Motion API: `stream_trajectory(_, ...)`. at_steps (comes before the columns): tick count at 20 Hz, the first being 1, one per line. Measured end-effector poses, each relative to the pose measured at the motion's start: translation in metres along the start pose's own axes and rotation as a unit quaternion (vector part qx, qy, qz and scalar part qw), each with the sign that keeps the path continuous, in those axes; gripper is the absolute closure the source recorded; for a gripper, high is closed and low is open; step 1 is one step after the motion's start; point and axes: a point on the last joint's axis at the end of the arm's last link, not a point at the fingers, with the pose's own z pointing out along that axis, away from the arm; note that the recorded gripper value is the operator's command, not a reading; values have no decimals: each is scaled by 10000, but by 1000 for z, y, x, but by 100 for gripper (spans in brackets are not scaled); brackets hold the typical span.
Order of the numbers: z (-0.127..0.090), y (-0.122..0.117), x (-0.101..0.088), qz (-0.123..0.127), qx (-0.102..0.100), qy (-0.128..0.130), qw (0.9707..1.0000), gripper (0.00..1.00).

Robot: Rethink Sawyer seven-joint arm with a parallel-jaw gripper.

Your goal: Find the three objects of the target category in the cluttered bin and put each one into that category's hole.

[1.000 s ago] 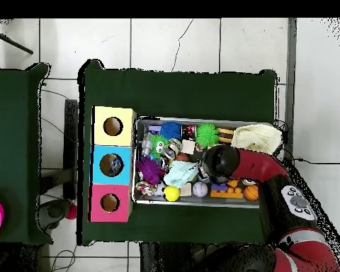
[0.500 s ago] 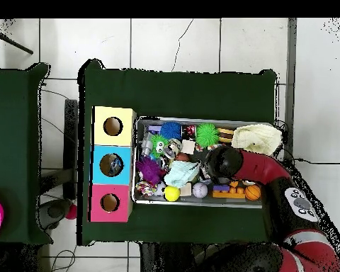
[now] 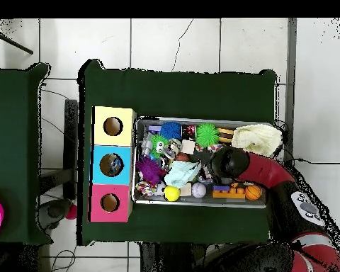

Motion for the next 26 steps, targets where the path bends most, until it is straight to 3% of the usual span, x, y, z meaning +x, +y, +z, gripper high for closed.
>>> stream_trajectory(16, 0, -10, 4, 505, -452, -157, 9976, 0)
stream_trajectory(26, 0, -9, 3, 505, -456, -156, 9976, 0)
